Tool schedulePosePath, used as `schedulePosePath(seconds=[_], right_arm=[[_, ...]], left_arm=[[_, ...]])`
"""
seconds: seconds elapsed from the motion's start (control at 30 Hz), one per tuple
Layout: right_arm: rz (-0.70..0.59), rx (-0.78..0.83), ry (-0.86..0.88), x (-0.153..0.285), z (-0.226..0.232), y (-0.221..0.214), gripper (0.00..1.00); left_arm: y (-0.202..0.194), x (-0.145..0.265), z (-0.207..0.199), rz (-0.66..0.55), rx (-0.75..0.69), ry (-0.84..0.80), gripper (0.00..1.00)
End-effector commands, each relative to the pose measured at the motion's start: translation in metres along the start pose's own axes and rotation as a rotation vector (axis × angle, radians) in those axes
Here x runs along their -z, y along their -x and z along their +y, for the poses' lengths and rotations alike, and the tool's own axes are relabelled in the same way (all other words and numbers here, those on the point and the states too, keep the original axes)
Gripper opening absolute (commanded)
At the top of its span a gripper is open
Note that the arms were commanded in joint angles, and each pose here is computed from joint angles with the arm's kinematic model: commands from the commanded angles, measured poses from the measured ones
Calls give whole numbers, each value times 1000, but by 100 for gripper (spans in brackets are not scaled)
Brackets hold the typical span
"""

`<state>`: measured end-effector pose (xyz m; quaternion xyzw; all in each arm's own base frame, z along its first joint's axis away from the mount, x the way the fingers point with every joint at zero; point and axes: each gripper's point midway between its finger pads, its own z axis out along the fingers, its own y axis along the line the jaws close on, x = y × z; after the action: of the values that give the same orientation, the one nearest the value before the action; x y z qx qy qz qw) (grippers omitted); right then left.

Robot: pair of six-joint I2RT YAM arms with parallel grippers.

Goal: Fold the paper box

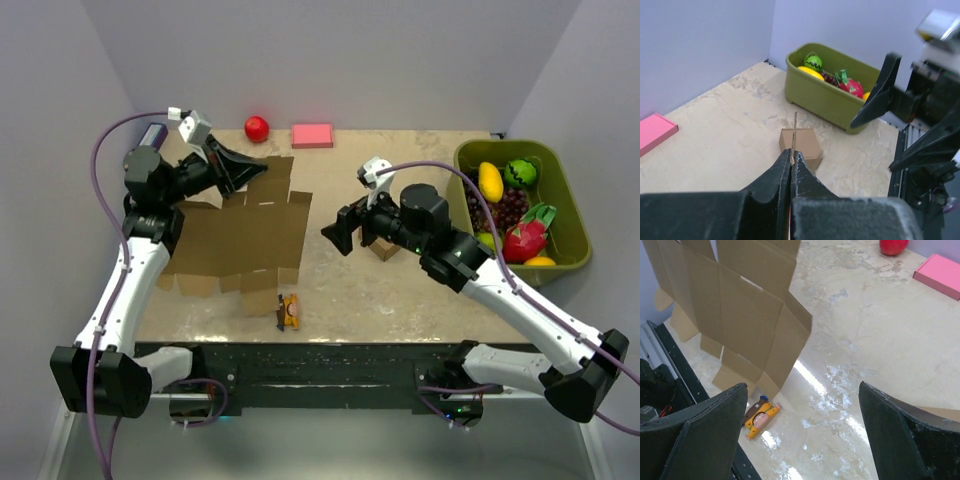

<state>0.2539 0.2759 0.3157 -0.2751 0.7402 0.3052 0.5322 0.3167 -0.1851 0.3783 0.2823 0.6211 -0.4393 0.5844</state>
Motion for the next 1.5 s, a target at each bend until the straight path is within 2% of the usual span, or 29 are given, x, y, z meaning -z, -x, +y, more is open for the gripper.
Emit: schedulePosePath(seconds=[0.0, 0.17, 0.4, 0.6, 0.7, 0.8, 0.9, 0.93, 1.0, 1.1, 1.17, 1.2, 1.23, 1.27, 1.3, 1.33, 1.4, 1.47], right_arm=[[-90, -34, 24, -15, 0, 4, 95], [-144, -36, 85, -25, 7, 5, 96], [-186, -73, 265, -40, 36, 8, 95], [-155, -93, 287, -62, 37, -6, 92], [-139, -101, 318, -67, 41, -9, 86], [-149, -129, 404, -64, 55, -9, 75], [-164, -199, 476, -66, 66, -12, 53], [-163, -213, 491, -67, 68, -13, 39], [-150, -240, 493, -73, 68, -18, 26], [-151, -241, 480, -74, 66, -18, 3], [-131, -218, 453, -74, 62, -18, 0], [-126, -206, 416, -75, 56, -17, 0], [-124, -184, 383, -72, 52, -13, 0], [-88, -153, 332, -72, 44, -14, 0], [-81, -135, 294, -71, 39, -12, 0], [-70, -117, 236, -71, 29, -11, 0], [-17, -53, 188, -68, 20, -10, 0], [36, -12, 149, -68, 11, -9, 0]], left_arm=[[37, 13, -11, -120, 58, 20, 0], [47, 24, -14, -170, 145, 8, 0], [45, 27, -17, -202, 184, -20, 0], [44, 33, -11, -224, 224, -24, 0], [46, 34, -11, -229, 221, -24, 0], [43, 35, -6, -232, 225, -4, 0], [38, 35, 0, -237, 221, 16, 0], [36, 35, 4, -240, 222, 28, 0], [33, 36, 6, -247, 216, 27, 0], [30, 37, 4, -244, 200, 17, 0], [27, 36, 5, -229, 157, 13, 0], [24, 36, 10, -200, 175, 40, 4], [23, 36, 21, -180, 68, 93, 12], [36, 38, 27, -175, 15, 154, 24], [23, 44, 45, -128, 60, 283, 49], [25, 48, 52, -105, -44, 340, 58], [34, 63, 61, -100, -100, 485, 74], [43, 69, 61, -94, -192, 535, 80]])
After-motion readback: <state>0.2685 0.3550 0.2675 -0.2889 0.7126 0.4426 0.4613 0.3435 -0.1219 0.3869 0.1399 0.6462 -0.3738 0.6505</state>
